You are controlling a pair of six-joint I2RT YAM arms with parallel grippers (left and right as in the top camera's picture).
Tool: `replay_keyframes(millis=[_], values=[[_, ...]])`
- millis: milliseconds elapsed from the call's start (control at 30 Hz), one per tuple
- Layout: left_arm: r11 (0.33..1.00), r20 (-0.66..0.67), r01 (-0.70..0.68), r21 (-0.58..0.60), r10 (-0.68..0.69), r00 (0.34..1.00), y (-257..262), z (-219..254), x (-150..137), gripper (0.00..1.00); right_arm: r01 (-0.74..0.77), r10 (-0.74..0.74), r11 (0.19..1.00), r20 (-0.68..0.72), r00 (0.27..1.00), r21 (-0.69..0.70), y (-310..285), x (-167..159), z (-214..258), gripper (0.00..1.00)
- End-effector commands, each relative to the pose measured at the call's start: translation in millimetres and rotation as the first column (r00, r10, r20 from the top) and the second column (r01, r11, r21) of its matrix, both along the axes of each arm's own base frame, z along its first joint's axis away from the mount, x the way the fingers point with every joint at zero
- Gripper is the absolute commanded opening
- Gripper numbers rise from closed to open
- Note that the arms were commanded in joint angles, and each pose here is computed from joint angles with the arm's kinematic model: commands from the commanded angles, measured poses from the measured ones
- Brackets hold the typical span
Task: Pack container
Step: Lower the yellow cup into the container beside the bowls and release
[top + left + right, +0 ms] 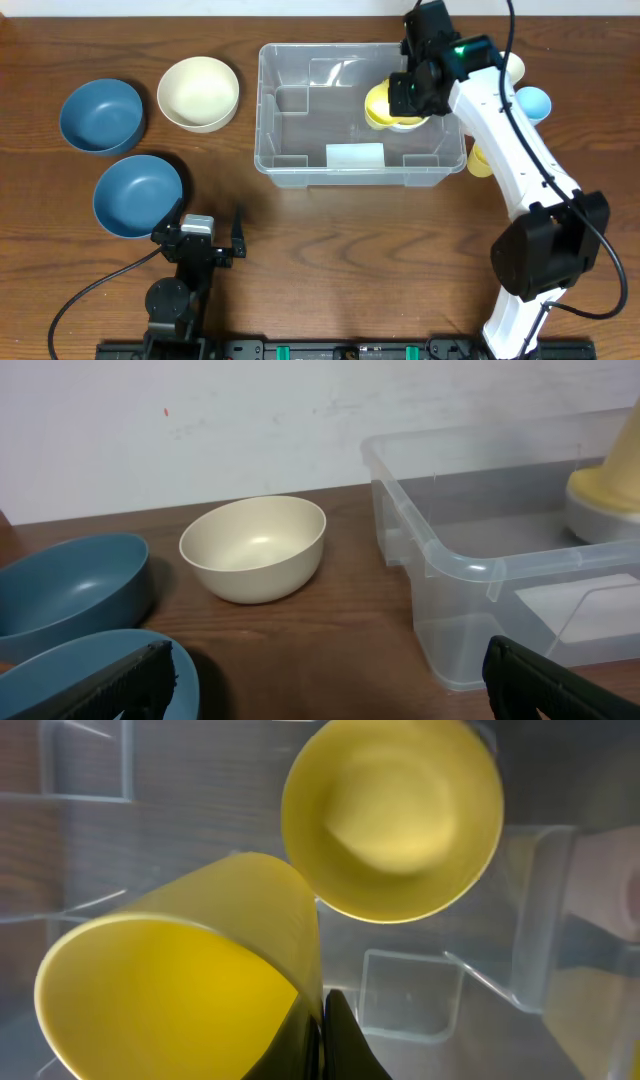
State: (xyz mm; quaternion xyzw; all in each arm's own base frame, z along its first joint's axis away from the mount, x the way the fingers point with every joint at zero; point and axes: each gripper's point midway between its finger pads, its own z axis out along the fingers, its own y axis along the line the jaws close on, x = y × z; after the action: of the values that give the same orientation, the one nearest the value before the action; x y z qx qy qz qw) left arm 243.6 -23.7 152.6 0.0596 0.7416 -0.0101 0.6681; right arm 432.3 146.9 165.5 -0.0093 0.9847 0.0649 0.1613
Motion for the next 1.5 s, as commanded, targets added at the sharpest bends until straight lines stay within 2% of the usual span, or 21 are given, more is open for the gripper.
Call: replay_keyframes(millis=[0, 233, 500, 900, 933, 1100, 1167, 1333, 1467], values=[[1.0, -0.047, -0.015, 0.016, 0.015, 0.999, 3, -16, -1, 0.98, -0.019, 0.019, 1.0, 0.005, 1.0, -0.013, -2, 0, 7, 0.01], [1.0, -0.047, -0.014, 0.016, 0.015, 0.999, 3, -16, -1, 0.98, -0.068, 0.065, 0.997, -0.067, 0.996, -0.04, 7, -21, -8, 0.01], [1.0, -0.047, -0.015, 0.016, 0.015, 0.999, 3, -16, -1, 0.98, -0.099, 0.084, 0.992, -0.163, 0.983, -0.084, 8, -45, -46, 0.01], [1.0, -0.047, -0.015, 0.016, 0.016, 0.999, 3, -16, 0, 0.98, -0.072, 0.061, 0.992, -0.117, 0.991, -0.099, 3, -35, -85, 0.01], [1.0, -0.047, -0.015, 0.016, 0.015, 0.999, 3, -16, -1, 0.98, -0.072, 0.06, 0.993, -0.113, 0.992, -0.098, 4, -34, -87, 0.02], [1.0, -0.047, -0.014, 0.016, 0.015, 0.999, 3, -16, -1, 0.98, -0.069, 0.059, 0.993, -0.103, 0.993, -0.097, 3, -33, -91, 0.33], [1.0, -0.047, -0.015, 0.016, 0.015, 0.999, 3, -16, -1, 0.98, -0.067, 0.058, 0.993, -0.1, 0.993, -0.097, 3, -32, -91, 0.41], [1.0, -0.047, -0.014, 0.016, 0.015, 0.999, 3, -16, -1, 0.98, -0.075, 0.067, 0.993, -0.084, 0.994, -0.09, 4, -27, -84, 0.42], [1.0, -0.047, -0.014, 0.016, 0.015, 0.999, 3, -16, -1, 0.98, -0.073, 0.07, 0.995, -0.038, 0.997, -0.075, 9, -16, -51, 0.41]])
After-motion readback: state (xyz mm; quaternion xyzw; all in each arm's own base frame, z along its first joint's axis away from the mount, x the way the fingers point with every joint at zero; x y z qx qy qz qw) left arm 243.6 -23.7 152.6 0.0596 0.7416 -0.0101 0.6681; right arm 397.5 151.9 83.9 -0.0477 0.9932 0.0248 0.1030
